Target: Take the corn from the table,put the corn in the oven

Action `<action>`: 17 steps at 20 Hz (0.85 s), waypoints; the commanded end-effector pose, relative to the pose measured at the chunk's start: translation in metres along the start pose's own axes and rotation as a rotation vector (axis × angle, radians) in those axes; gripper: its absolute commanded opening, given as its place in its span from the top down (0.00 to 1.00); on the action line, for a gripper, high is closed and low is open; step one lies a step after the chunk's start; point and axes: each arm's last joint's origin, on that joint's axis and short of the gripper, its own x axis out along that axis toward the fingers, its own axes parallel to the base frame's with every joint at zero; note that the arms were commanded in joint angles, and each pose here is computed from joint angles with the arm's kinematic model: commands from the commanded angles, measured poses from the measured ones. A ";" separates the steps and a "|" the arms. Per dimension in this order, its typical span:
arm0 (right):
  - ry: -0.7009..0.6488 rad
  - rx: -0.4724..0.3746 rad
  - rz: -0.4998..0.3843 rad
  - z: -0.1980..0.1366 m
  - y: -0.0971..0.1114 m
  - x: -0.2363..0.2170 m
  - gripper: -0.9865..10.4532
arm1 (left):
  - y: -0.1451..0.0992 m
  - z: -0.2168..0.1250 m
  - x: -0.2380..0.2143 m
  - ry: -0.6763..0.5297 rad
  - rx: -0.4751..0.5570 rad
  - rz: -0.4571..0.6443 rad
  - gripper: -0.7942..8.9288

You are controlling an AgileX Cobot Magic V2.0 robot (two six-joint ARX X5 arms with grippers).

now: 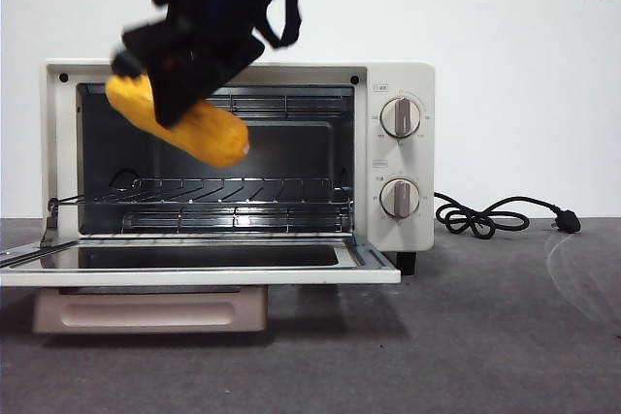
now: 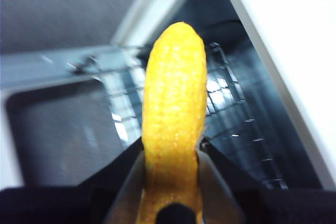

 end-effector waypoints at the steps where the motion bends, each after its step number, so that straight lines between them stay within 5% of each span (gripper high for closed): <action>1: 0.045 -0.151 -0.057 -0.002 0.004 0.018 0.92 | 0.000 -0.001 0.000 -0.002 -0.014 0.006 0.93; 7: 0.134 -0.287 -0.213 -0.015 0.008 0.057 0.92 | 0.000 -0.001 0.000 -0.002 -0.013 0.006 0.93; 11: 0.155 -0.277 -0.218 -0.023 0.007 0.068 0.89 | 0.001 -0.001 0.001 -0.007 -0.013 0.032 0.93; 14: 0.145 -0.235 -0.222 -0.022 0.006 0.068 0.65 | 0.001 -0.001 0.001 -0.011 -0.012 0.048 0.93; 17: 0.140 -0.187 -0.225 -0.021 0.005 0.067 0.58 | 0.001 -0.001 0.001 -0.012 -0.008 0.044 0.93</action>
